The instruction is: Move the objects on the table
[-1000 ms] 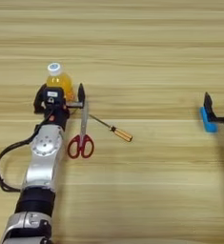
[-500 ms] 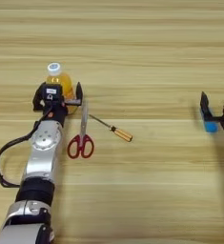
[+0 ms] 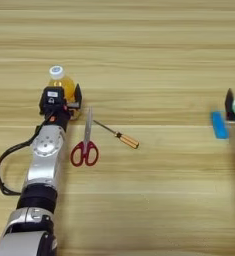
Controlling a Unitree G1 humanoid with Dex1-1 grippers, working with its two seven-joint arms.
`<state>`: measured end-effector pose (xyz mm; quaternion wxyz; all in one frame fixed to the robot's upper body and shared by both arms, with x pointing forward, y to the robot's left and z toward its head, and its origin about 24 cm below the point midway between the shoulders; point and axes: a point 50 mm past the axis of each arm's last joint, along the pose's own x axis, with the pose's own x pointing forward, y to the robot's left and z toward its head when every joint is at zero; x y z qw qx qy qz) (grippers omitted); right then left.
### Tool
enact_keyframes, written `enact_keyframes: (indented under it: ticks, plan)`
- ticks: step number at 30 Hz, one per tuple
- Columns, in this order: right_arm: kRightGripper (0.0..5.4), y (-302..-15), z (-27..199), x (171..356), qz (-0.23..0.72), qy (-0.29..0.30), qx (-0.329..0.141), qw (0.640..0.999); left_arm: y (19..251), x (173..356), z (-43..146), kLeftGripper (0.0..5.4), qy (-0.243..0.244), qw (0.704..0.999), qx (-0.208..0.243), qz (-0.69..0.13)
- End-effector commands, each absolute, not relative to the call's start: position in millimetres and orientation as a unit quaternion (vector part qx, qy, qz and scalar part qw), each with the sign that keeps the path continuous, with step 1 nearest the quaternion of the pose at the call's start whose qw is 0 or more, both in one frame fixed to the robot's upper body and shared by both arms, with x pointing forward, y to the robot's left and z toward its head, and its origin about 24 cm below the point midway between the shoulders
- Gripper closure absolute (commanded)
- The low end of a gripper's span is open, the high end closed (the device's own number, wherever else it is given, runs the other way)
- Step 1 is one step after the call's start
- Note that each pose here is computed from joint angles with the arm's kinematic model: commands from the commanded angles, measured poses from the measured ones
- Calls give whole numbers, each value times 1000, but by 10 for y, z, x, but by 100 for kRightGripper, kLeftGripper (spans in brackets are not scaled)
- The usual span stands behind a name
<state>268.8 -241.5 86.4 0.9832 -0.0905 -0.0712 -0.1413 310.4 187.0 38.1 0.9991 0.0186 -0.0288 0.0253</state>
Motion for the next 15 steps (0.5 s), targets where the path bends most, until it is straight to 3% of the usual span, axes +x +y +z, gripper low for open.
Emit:
enact_keyframes:
  ticks: [1, 8, 15]
  plan:
    - [0, -2559, 920, 2700, -181, -76, -94, 976, 1880, 3119, 433, 202, -41, 999, 21, 23]
    - [0, -2660, 849, 2718, -196, -50, -105, 974, 1856, 3120, 506, 202, -53, 998, 19, 21]
    - [0, -2701, 829, 2724, -204, -44, -103, 973, 1630, 3207, 860, 204, -102, 995, 2, -5]
